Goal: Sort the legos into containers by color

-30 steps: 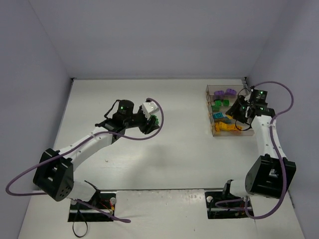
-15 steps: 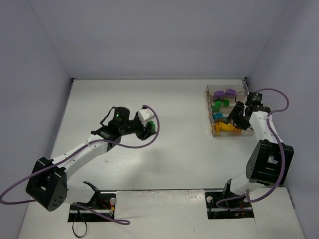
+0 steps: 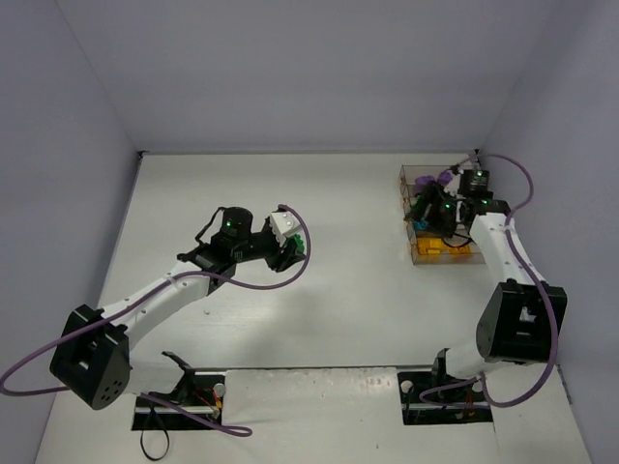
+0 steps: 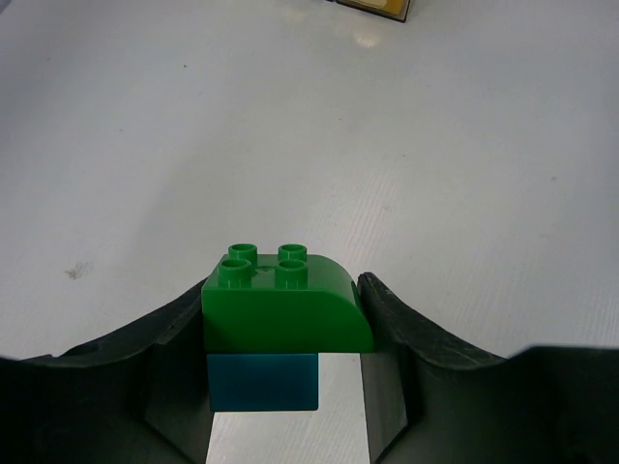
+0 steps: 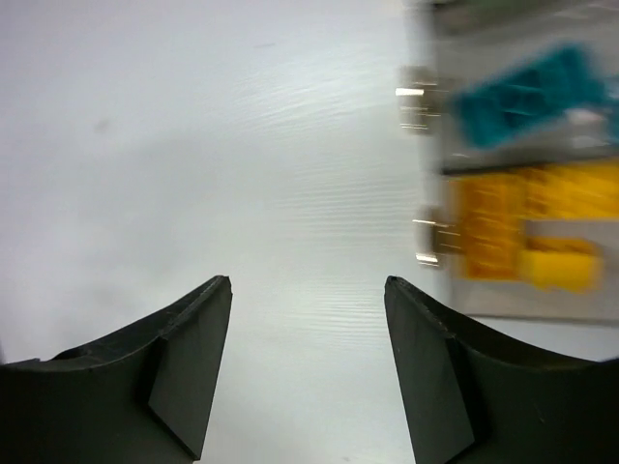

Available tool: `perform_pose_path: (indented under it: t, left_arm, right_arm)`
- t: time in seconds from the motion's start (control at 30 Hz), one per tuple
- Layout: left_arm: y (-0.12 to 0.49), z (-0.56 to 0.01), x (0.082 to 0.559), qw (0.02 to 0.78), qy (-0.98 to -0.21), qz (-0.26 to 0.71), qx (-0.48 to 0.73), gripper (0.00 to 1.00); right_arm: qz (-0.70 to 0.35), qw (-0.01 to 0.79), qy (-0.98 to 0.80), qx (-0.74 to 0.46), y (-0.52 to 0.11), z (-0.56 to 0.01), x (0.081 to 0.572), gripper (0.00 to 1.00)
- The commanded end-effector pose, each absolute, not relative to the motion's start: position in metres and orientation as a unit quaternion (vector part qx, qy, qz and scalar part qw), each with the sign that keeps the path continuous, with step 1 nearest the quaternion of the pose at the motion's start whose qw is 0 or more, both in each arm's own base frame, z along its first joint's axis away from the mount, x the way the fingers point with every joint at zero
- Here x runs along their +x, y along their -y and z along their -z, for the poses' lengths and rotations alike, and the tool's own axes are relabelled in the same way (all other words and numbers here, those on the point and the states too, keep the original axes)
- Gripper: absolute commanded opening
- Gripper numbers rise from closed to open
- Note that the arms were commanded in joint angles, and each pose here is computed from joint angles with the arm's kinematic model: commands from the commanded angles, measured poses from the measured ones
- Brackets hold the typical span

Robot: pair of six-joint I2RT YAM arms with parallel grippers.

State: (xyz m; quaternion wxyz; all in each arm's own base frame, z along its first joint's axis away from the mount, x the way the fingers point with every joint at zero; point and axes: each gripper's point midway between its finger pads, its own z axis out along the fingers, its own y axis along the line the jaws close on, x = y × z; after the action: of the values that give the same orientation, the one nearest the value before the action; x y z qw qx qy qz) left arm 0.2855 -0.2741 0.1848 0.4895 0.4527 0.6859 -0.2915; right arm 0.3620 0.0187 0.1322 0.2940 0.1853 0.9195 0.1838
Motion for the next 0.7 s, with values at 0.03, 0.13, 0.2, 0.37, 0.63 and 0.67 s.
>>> perform_pose_path:
  t: [0.03,0.13,0.2,0.37,0.63,0.67]
  left_arm:
    - [0.289,-0.242,0.293,0.556,-0.616,0.298,0.471,0.15]
    - [0.289,-0.243,0.296,0.556,-0.617,0.294,0.473,0.15]
    - [0.290,-0.244,0.298,0.555,-0.618,0.293,0.474,0.15]
    - [0.293,-0.247,0.301,0.553,-0.619,0.293,0.474,0.15]
    - [0.294,-0.246,0.303,0.547,-0.622,0.293,0.476,0.15]
    - [0.295,-0.248,0.302,0.548,-0.620,0.295,0.477,0.15]
  right_arm:
    - [-0.367,0.357,-0.859,0.010,-0.137,-0.233,0.366,0.61]
    - [-0.419,0.349,-0.837,-0.039,-0.190,-0.253,0.352,0.61]
    - [-0.451,0.331,-0.826,-0.070,-0.224,-0.260,0.336,0.62]
    - [-0.480,0.304,-0.813,-0.126,-0.278,-0.261,0.311,0.63]
    - [-0.506,0.300,-0.792,-0.163,-0.314,-0.270,0.294,0.63]
    - [-0.506,0.297,-0.793,-0.165,-0.317,-0.268,0.294,0.63]
